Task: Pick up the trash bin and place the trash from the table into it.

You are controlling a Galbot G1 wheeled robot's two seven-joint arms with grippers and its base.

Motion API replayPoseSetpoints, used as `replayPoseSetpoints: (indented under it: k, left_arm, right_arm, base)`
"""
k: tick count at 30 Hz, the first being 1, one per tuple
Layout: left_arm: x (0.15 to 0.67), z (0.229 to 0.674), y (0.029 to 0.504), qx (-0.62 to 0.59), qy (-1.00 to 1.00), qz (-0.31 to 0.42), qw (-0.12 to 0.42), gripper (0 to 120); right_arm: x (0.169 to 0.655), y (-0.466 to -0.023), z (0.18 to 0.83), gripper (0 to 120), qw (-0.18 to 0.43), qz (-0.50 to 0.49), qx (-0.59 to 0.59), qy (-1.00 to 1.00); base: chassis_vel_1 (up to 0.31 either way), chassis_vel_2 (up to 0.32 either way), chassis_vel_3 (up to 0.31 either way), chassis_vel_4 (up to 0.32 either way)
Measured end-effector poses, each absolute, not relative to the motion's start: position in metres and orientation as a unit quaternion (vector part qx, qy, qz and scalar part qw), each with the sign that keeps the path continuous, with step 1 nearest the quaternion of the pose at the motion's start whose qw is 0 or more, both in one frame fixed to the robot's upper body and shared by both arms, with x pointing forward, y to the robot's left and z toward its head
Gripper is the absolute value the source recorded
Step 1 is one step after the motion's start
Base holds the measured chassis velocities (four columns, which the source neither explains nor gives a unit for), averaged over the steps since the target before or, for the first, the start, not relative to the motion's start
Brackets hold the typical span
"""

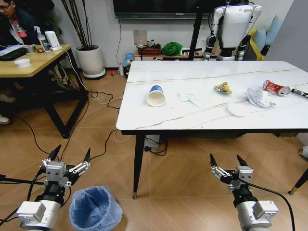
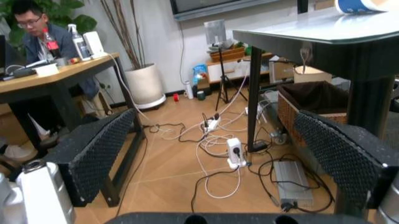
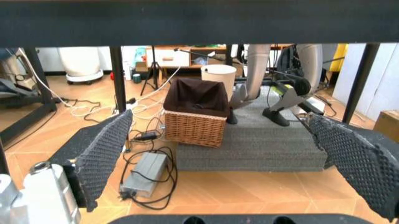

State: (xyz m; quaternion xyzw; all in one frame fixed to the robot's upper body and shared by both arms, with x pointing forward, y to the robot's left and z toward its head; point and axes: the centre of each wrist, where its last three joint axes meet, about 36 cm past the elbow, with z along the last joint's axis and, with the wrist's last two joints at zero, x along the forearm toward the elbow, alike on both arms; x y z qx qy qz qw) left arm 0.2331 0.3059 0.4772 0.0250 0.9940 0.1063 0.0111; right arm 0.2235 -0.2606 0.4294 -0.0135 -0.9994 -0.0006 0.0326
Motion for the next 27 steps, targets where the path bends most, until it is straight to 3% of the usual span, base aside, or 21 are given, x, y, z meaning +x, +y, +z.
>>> replayPoseSetpoints:
  k: [27]
  left_arm:
    - [0.232, 0.4741, 0.3048, 0.027, 0.994, 0.105, 0.011, 100]
  right_arm:
    - [0.2233, -0.2559, 0.4262, 100, 0.032, 0.002, -0.008, -0.999]
  base:
    - [0.0, 0.0, 0.0, 0.0]
